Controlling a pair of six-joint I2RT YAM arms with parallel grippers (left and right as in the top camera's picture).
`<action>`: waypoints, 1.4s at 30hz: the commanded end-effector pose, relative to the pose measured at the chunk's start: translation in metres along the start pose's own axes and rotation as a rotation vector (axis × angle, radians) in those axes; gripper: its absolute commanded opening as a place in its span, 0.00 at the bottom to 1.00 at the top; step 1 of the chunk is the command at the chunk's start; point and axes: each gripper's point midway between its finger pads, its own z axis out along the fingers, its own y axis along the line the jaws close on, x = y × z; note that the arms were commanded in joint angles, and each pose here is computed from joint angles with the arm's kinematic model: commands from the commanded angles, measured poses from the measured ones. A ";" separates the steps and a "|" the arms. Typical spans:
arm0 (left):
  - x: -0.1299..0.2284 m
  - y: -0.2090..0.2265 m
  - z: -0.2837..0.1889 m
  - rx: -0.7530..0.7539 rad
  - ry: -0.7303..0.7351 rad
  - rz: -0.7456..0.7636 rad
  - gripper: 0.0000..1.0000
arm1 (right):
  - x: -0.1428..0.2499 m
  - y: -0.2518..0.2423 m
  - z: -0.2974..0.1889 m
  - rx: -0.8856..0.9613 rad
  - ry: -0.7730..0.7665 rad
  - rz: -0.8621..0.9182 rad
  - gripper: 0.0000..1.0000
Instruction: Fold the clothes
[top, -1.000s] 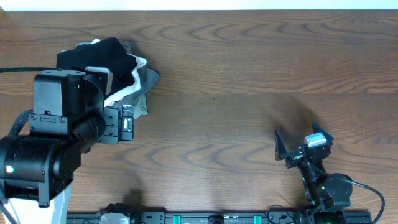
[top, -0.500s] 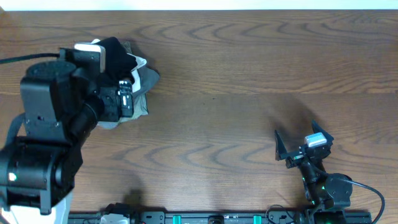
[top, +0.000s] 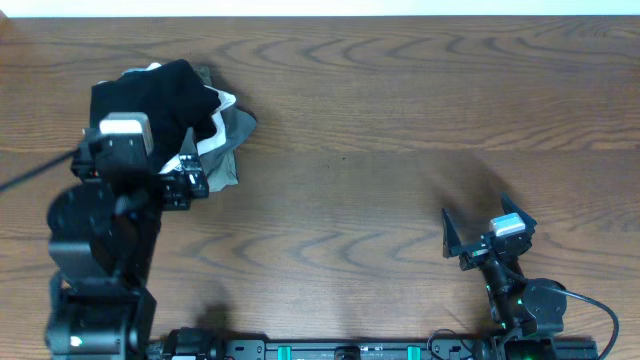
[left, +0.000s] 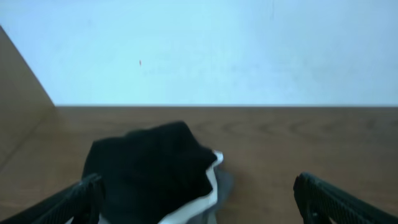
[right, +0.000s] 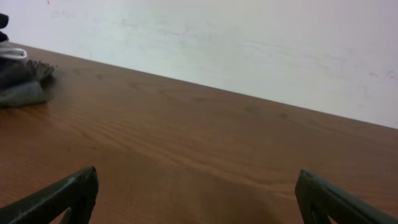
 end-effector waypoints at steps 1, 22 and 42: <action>0.017 0.002 -0.002 0.001 -0.041 -0.007 0.98 | 0.001 0.001 0.000 -0.001 -0.002 0.011 0.99; 0.124 0.006 -0.002 -0.011 -0.268 0.034 0.98 | 0.001 0.001 0.000 -0.001 -0.002 0.011 0.99; 0.212 0.000 0.027 0.022 -0.133 0.030 0.98 | 0.001 0.001 0.000 -0.001 -0.002 0.011 0.99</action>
